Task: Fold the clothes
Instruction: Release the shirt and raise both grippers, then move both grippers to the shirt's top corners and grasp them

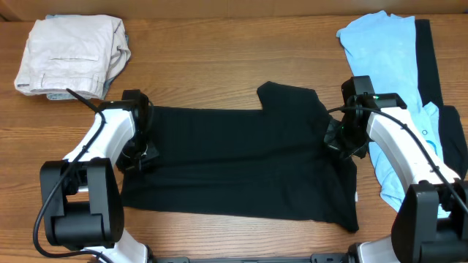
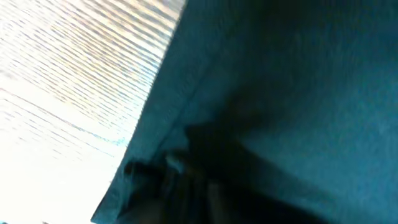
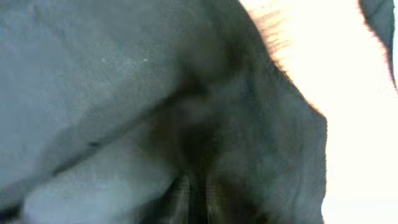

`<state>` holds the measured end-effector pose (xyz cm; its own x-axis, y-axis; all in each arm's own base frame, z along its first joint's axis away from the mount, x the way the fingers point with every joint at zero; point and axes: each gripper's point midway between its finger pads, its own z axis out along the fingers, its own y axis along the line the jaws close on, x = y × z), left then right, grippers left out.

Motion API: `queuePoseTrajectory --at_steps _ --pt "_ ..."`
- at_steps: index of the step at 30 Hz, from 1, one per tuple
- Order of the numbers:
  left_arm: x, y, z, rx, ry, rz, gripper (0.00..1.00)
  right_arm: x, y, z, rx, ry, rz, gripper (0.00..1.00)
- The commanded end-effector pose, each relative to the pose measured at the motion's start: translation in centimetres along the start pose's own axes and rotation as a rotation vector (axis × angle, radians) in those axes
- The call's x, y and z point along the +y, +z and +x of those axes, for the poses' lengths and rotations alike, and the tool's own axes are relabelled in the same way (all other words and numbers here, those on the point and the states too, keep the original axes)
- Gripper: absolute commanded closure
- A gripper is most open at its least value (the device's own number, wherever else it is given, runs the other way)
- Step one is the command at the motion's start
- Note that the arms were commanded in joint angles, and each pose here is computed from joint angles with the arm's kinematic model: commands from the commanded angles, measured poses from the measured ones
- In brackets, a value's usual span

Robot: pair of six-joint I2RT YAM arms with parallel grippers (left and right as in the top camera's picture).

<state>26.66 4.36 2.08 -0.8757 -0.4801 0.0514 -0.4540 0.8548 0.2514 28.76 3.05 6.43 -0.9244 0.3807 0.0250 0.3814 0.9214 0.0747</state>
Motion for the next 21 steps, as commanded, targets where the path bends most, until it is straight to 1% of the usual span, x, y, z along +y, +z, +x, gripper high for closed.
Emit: queuePoseTrajectory --at_steps 1,2,3,4,5,7,8,9,10,13,17,19,21 --pt "0.7 0.3 -0.6 -0.022 -0.011 -0.036 0.56 -0.6 0.2 0.2 0.006 -0.016 0.025 0.53" --pt "0.5 0.3 -0.8 -0.026 0.023 -0.029 0.39 -0.7 0.2 0.3 0.01 -0.018 0.027 0.43" --pt "0.5 0.3 -0.9 -0.029 0.052 -0.029 0.31 -0.7 0.2 0.3 0.013 -0.026 0.027 0.37" --pt "0.4 0.2 -1.0 -0.035 0.09 -0.027 0.2 -0.7 0.1 0.3 0.014 -0.036 0.028 0.33" --pt "0.4 0.0 -1.2 -0.04 0.116 -0.025 0.12 -0.6 0.0 0.2 0.011 -0.047 0.027 0.3" --pt "0.2 -0.7 -2.0 -0.059 0.14 -0.018 0.04 -0.3 -0.5 -0.3 -0.007 -0.075 0.019 0.27" --pt "0.0 -1.4 -2.6 -0.077 0.144 -0.01 0.02 -0.1 -0.9 -0.8 -0.022 -0.095 0.011 0.25" --pt "-0.4 -2.7 -3.9 -0.117 0.156 0.008 0.0 0.8 -2.2 -1.9 -0.062 -0.143 -0.012 0.19" --pt "-0.9 -3.8 -5.0 -0.153 0.17 0.033 0.0 1.2 -3.0 -2.7 -0.09 -0.169 -0.026 0.16" --pt "-3.8 -7.1 -8.2 -0.281 0.265 0.169 0.0 3.1 -6.1 -6.0 -0.226 -0.268 -0.07 0.12" --pt "-7.3 -11.0 -11.9 -0.471 0.371 0.328 0.0 5.3 -8.9 -9.7 -0.392 -0.332 -0.114 0.11" --pt "-7.9 -11.9 -13.1 -0.536 0.376 0.348 0.0 6.1 -9.4 -11.2 -0.448 -0.352 -0.128 0.11" --pt "-7.9 -12.1 -13.7 -0.56 0.37 0.342 0.0 6.6 -9.2 -12.4 -0.475 -0.365 -0.133 0.12"
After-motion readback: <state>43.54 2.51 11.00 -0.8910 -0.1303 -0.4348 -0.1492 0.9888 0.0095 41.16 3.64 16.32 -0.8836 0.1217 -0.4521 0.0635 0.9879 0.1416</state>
